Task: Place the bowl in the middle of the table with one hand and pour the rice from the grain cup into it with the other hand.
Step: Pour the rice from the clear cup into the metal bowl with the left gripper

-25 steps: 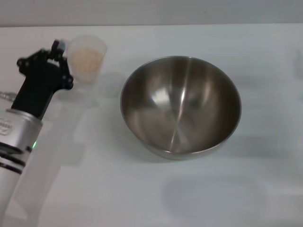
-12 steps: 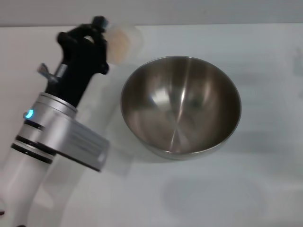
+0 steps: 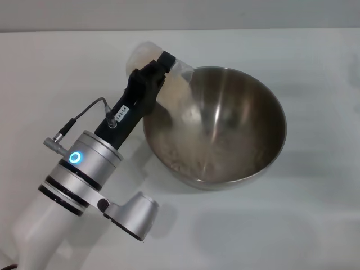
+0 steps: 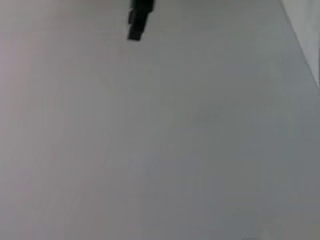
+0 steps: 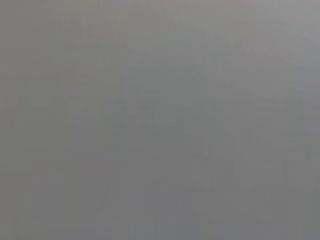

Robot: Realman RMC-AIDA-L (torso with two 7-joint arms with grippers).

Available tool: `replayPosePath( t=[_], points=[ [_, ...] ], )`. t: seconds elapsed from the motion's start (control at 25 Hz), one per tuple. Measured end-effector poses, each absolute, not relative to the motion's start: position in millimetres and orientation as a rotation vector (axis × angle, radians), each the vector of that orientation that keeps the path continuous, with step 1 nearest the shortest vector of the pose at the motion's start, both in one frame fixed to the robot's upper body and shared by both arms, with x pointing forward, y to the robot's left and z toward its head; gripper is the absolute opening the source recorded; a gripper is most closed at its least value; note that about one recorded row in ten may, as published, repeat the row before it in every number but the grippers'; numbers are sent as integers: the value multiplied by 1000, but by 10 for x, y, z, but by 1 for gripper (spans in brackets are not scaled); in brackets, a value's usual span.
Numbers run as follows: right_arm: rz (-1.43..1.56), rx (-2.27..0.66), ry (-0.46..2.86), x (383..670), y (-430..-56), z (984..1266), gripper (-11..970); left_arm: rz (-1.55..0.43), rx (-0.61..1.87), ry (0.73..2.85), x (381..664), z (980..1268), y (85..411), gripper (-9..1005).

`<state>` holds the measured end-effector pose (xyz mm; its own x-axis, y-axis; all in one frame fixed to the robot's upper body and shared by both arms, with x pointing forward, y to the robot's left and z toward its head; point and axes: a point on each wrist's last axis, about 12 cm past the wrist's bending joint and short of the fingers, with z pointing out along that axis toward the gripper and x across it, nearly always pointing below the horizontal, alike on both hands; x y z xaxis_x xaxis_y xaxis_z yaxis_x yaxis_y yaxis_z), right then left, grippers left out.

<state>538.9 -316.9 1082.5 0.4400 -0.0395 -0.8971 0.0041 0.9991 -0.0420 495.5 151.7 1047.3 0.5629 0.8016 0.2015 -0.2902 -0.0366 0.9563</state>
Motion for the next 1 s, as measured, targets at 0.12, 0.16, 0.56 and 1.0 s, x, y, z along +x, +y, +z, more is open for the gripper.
replayPosePath(
  t=[0.12, 0.16, 0.56, 1.0],
  points=[
    [-25, -40, 1117, 5417, -3156, 10833, 401, 1033, 1372, 419, 4936, 10469, 1515, 52],
    [-25, -43, 1118, 5424, -3152, 10834, 401, 1064, 1385, 393, 4928, 10466, 1515, 53],
    [-32, -43, 1117, 5492, -3153, 10863, 401, 1072, 1455, 256, 4745, 10398, 1389, 61],
    [-31, -43, 1112, 5510, -3151, 10878, 402, 1044, 1490, 258, 4730, 10363, 1345, 70]
  ],
)
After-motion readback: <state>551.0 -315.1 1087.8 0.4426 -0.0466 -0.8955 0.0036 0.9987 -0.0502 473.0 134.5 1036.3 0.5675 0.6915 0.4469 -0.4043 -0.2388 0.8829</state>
